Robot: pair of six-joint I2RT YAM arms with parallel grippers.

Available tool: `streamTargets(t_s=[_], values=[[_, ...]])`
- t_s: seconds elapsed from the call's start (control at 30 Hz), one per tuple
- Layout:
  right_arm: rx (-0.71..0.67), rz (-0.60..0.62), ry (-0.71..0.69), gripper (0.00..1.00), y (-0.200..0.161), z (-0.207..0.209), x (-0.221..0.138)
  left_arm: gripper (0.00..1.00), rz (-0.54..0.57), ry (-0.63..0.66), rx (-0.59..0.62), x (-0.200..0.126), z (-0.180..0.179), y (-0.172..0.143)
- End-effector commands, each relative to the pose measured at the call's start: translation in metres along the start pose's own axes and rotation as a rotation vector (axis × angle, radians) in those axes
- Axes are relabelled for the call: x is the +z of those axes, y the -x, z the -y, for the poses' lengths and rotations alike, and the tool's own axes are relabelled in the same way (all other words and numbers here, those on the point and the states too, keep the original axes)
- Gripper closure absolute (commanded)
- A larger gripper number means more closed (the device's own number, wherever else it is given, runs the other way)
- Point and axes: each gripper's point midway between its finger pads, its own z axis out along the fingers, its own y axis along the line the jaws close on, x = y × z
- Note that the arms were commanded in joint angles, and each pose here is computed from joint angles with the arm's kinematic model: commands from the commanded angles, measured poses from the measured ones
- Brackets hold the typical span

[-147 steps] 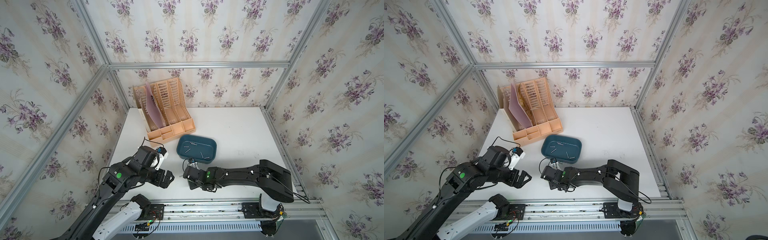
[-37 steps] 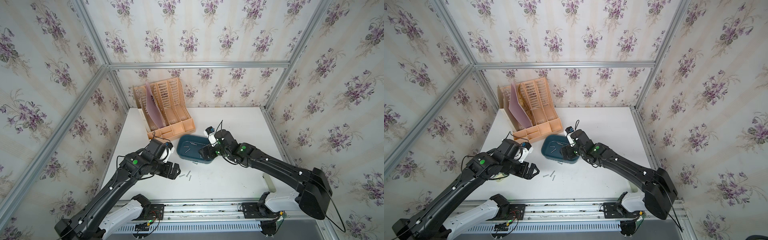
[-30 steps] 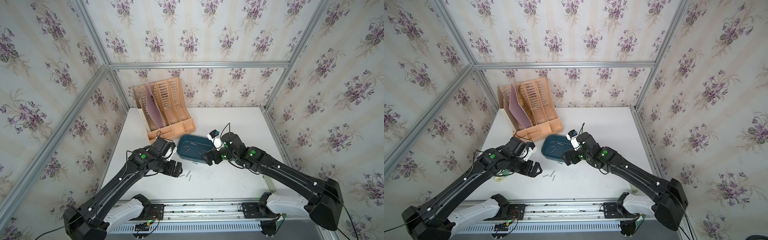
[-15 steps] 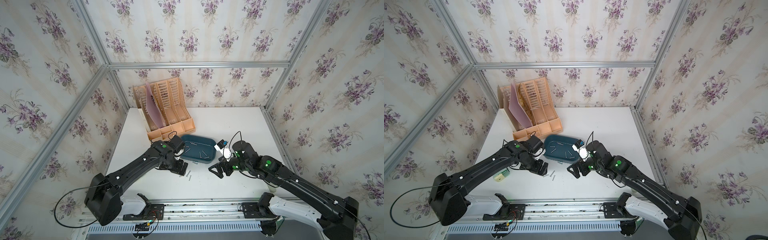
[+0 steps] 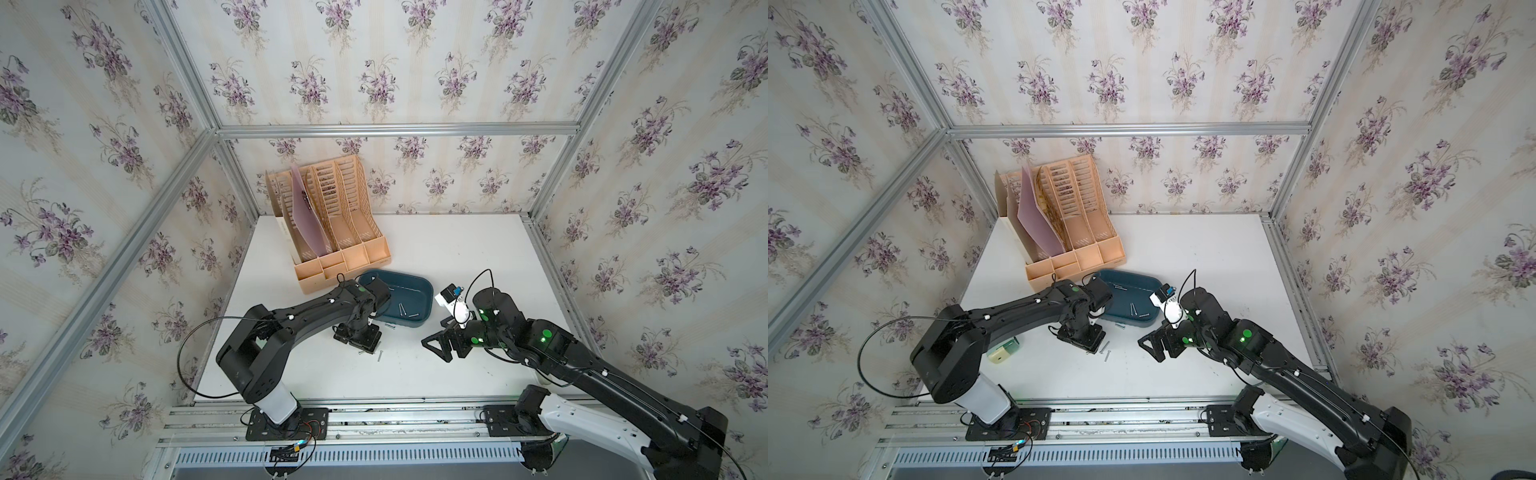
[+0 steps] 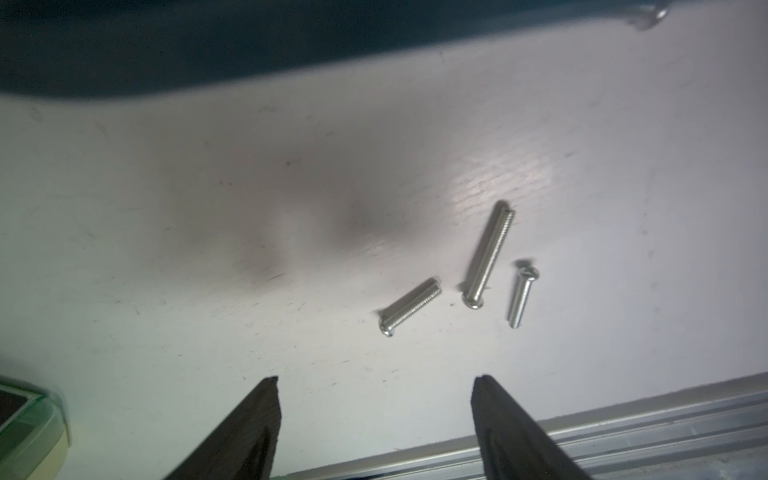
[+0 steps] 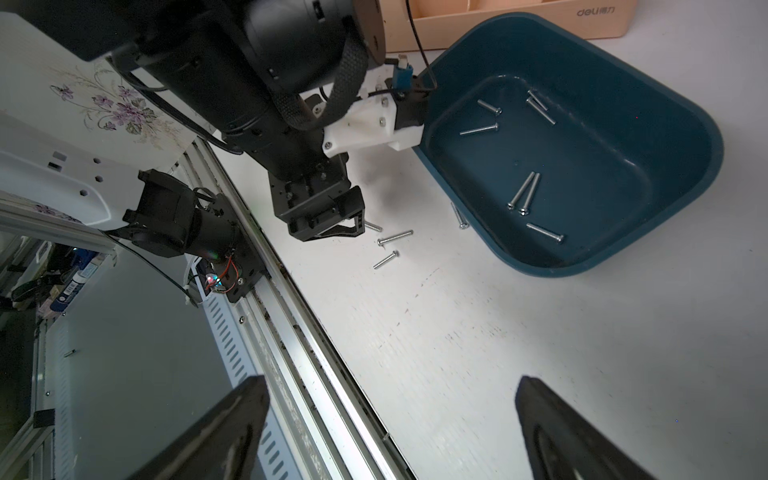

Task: Put the screws on the desktop into the storage box
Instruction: Pick up the screw from the center of the board.

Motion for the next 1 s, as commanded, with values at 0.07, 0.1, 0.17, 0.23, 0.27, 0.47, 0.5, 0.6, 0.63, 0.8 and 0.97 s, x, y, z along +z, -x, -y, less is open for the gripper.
streamTargets(t_s=[0.07, 0.1, 0.17, 0.23, 0.27, 0.47, 0.5, 0.6, 0.63, 0.8, 0.97], values=[[-0.003, 0.019, -0.015, 0.03, 0.003, 0.002, -0.002, 0.31, -0.006, 0.033, -0.003, 0.013, -0.002, 0.002], [0.000, 0.018, -0.018, 0.03, 0.003, 0.002, -0.002, 0.32, -0.010, 0.034, -0.002, 0.016, -0.001, 0.001], [0.000, 0.015, -0.020, 0.03, 0.002, 0.003, -0.001, 0.37, -0.017, 0.038, 0.001, 0.021, 0.000, 0.000], [0.001, 0.013, -0.024, 0.03, 0.003, 0.004, 0.000, 0.40, -0.025, 0.044, -0.001, 0.026, -0.001, -0.002], [0.002, 0.010, -0.025, 0.03, 0.002, 0.004, 0.001, 0.41, -0.026, 0.046, -0.002, 0.027, -0.001, -0.001], [0.002, 0.009, -0.025, 0.04, 0.003, 0.004, 0.001, 0.44, -0.025, 0.052, 0.006, 0.030, 0.001, -0.001], [0.003, 0.008, -0.025, 0.04, 0.003, 0.004, 0.002, 0.44, -0.024, 0.052, 0.006, 0.030, 0.002, -0.001], [0.004, 0.004, -0.029, 0.04, 0.002, 0.005, 0.003, 0.51, -0.021, 0.052, 0.008, 0.030, 0.002, 0.000], [0.005, 0.007, -0.031, 0.04, 0.003, 0.005, 0.002, 0.52, -0.021, 0.051, 0.011, 0.030, 0.003, 0.000], [0.005, 0.007, -0.032, 0.04, 0.002, 0.006, 0.002, 0.57, -0.035, 0.056, 0.018, 0.036, 0.005, -0.002], [0.005, 0.010, -0.032, 0.04, 0.003, 0.005, 0.001, 0.63, -0.043, 0.054, 0.029, 0.039, 0.008, -0.001]])
